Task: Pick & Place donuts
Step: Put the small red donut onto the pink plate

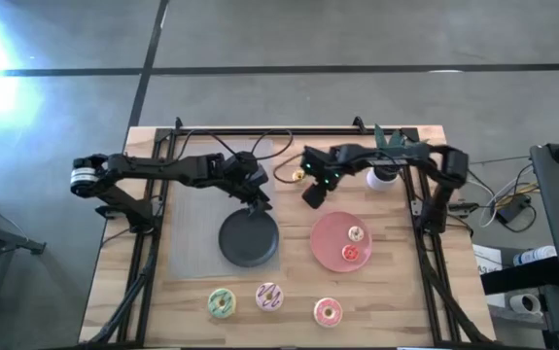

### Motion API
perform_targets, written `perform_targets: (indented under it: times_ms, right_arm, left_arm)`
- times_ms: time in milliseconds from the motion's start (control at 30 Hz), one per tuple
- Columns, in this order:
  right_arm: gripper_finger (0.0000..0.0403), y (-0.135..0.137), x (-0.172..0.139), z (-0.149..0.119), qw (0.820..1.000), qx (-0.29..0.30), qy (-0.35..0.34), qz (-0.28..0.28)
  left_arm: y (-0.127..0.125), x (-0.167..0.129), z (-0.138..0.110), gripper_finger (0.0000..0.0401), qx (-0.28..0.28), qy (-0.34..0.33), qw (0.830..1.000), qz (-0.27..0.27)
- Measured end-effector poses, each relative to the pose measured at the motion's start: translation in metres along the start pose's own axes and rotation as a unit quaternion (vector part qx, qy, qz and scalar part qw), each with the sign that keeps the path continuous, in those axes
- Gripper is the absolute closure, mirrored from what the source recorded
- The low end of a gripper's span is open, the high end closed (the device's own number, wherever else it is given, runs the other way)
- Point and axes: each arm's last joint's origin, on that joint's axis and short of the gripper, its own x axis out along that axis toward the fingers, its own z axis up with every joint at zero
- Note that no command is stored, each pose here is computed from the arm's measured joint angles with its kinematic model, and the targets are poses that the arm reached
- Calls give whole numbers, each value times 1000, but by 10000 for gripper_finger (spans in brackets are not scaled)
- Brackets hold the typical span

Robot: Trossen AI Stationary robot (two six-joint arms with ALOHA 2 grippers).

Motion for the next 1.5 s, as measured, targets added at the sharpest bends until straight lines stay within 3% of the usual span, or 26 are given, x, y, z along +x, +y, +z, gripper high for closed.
perform_targets:
  times_ms: [233, 567, 833, 967, 1267, 1500]
  right_arm:
    - [234, -14, 18, 21, 999, -12, 21, 28]
    - [256, -21, 44, 28, 998, -10, 54, 43]
    - [333, -20, 42, 28, 996, -25, 72, 53]
    - [382, -17, 25, 24, 994, -43, 78, 69]
    - [389, 4, -36, -11, 991, -66, 93, 67]
    - [390, 28, -16, -64, 988, -62, 140, 37]
  left_arm:
    - [-5, -23, 0, 254, -2, -29, 999, 32]
    - [-5, -36, -2, 254, 1, -54, 996, 65]
    - [5, -26, -19, 254, -20, -28, 996, 80]
    - [8, -23, -23, 254, -26, -23, 996, 82]
    - [5, -24, -17, 254, -25, -51, 996, 71]
    - [4, -24, -14, 254, -23, -68, 995, 64]
